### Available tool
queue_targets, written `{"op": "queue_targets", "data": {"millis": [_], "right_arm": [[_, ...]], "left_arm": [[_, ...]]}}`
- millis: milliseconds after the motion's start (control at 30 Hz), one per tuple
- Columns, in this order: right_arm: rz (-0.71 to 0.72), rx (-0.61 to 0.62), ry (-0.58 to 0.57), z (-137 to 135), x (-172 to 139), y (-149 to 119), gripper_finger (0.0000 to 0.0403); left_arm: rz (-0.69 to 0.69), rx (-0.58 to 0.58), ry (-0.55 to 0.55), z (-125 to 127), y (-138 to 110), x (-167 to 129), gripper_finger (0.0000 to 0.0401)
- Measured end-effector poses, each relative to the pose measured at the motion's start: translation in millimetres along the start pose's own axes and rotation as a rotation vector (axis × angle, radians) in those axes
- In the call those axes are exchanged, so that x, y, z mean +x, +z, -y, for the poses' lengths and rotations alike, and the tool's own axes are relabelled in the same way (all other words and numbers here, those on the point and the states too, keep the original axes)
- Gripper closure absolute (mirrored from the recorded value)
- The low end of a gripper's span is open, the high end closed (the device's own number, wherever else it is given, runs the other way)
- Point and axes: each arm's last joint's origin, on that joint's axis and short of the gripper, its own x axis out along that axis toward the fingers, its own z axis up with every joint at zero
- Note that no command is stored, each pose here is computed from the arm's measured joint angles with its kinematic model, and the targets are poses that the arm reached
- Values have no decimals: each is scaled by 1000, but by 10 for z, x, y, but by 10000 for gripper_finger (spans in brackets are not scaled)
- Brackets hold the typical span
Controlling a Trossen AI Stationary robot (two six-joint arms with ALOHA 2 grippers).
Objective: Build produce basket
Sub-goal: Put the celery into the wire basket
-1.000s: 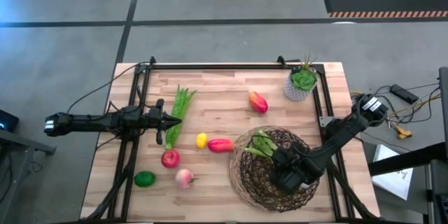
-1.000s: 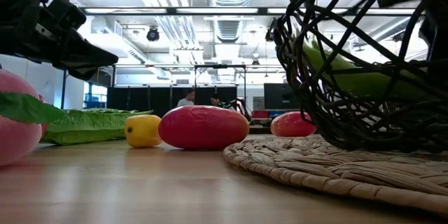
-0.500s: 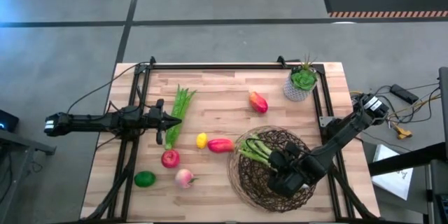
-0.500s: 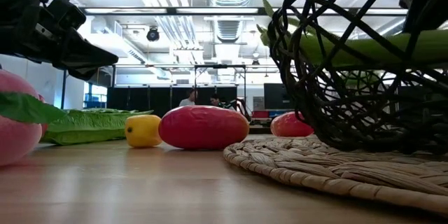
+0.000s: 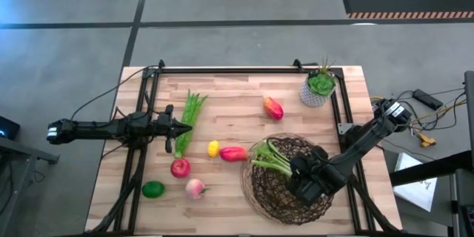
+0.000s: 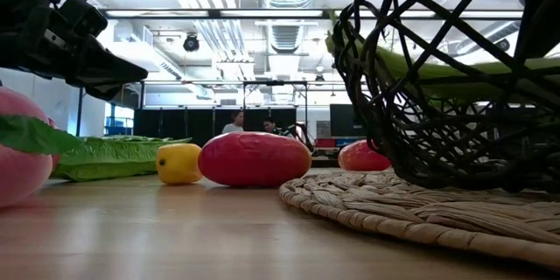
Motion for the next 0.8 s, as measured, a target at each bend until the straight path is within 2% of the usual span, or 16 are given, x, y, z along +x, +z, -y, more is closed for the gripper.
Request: {"op": "queue_targets", "data": {"millis": [167, 333, 467, 667, 800], "right_arm": [[19, -50, 71, -47, 139, -34, 224], [25, -73, 65, 4, 323, -64, 233], [44, -78, 41, 41, 380, -77, 277], [78, -92, 25, 44, 362, -61, 379], [151, -86, 33, 6, 279, -15, 388]], "left_arm": [[-1, 0, 0, 0, -1, 0, 401], [0, 0, 0, 0, 0, 0, 401], [0, 0, 0, 0, 0, 0, 401], [0, 0, 0, 0, 0, 0, 401], [0, 0, 0, 0, -1, 0, 401]]}}
